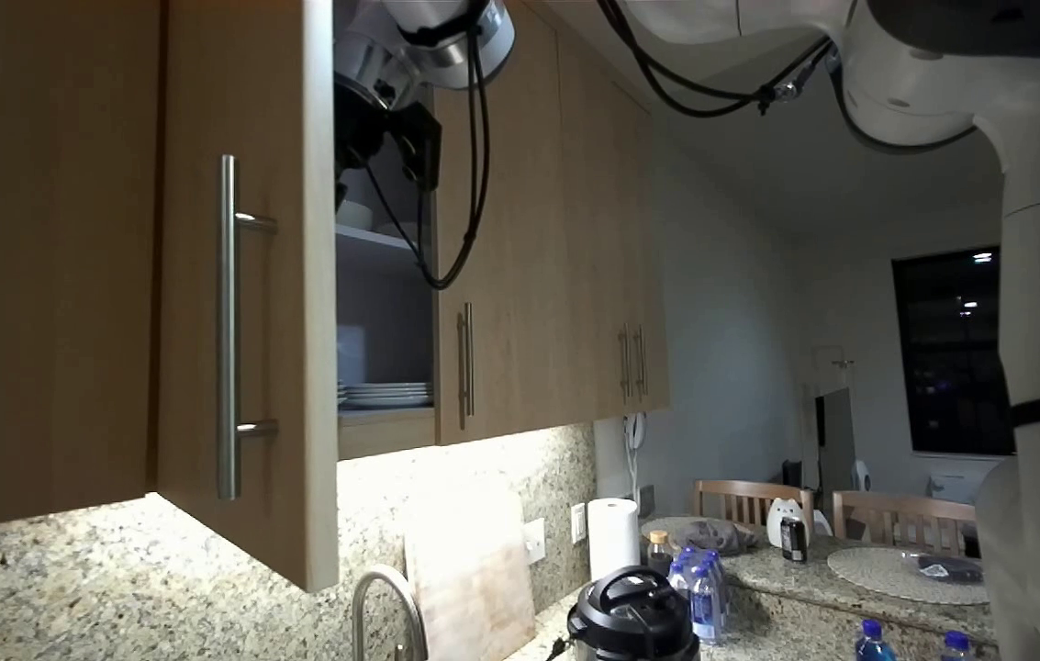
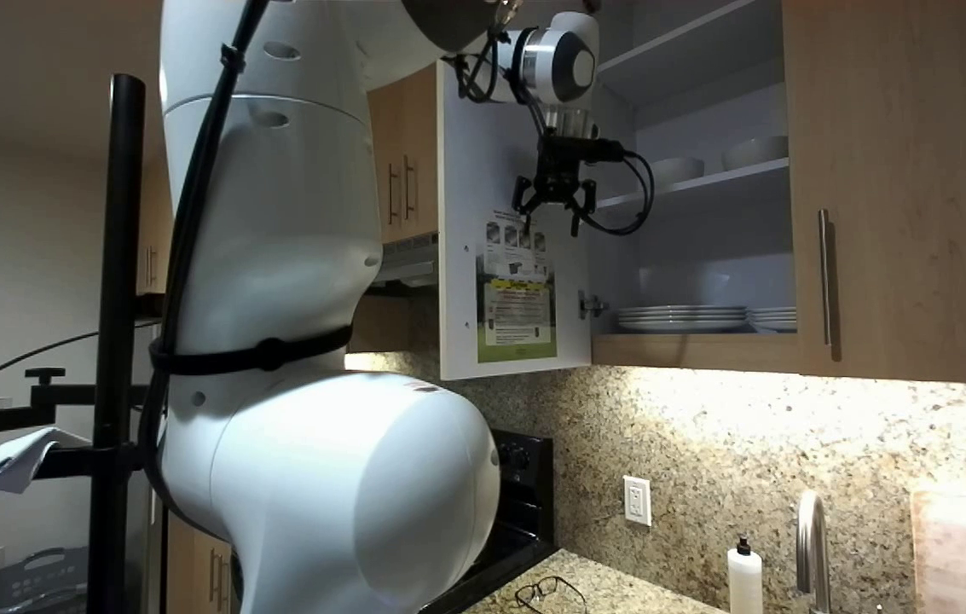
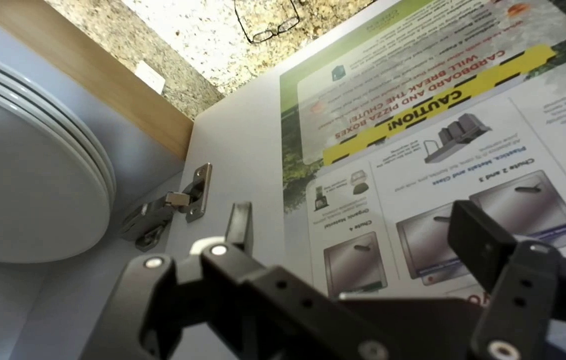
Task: Open the cupboard door
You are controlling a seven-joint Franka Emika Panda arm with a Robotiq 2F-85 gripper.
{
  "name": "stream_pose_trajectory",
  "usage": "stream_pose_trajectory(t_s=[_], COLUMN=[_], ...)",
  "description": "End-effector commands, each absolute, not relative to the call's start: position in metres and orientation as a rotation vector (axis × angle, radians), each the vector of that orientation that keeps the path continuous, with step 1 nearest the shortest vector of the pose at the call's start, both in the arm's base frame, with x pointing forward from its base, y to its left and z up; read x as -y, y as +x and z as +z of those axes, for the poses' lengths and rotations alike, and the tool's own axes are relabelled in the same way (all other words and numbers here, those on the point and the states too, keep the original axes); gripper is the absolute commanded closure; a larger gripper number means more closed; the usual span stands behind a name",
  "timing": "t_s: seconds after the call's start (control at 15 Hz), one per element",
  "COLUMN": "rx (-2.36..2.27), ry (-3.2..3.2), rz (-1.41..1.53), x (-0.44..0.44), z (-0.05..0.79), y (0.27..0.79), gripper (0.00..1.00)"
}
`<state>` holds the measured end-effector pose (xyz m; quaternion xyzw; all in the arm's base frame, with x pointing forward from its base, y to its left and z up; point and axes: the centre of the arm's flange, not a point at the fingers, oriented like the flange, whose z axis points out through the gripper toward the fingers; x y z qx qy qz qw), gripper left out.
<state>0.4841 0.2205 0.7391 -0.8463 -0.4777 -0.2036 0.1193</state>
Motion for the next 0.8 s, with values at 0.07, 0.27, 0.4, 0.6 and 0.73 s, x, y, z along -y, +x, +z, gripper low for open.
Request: stream_pose_trajectory(t_s=[0.07,0.27,0.4,0.6,0.73], rx=[1.346,1.299,1.264,1.189,1.139], ry=[-2.494,-2.515,-2.542,-2.601,-2.638], rz=[-0.625,-0.635,-0.635,-0.638,-0.642], x=[-0.199,-0.182,-0.169,-0.144,-0.125], z=[0.740,0.741,0.742,0.743,0.743], y=[0.487,0.489,0.490,0.490,0.491], gripper=[0.00,0.00,0.00,0.00,0.00])
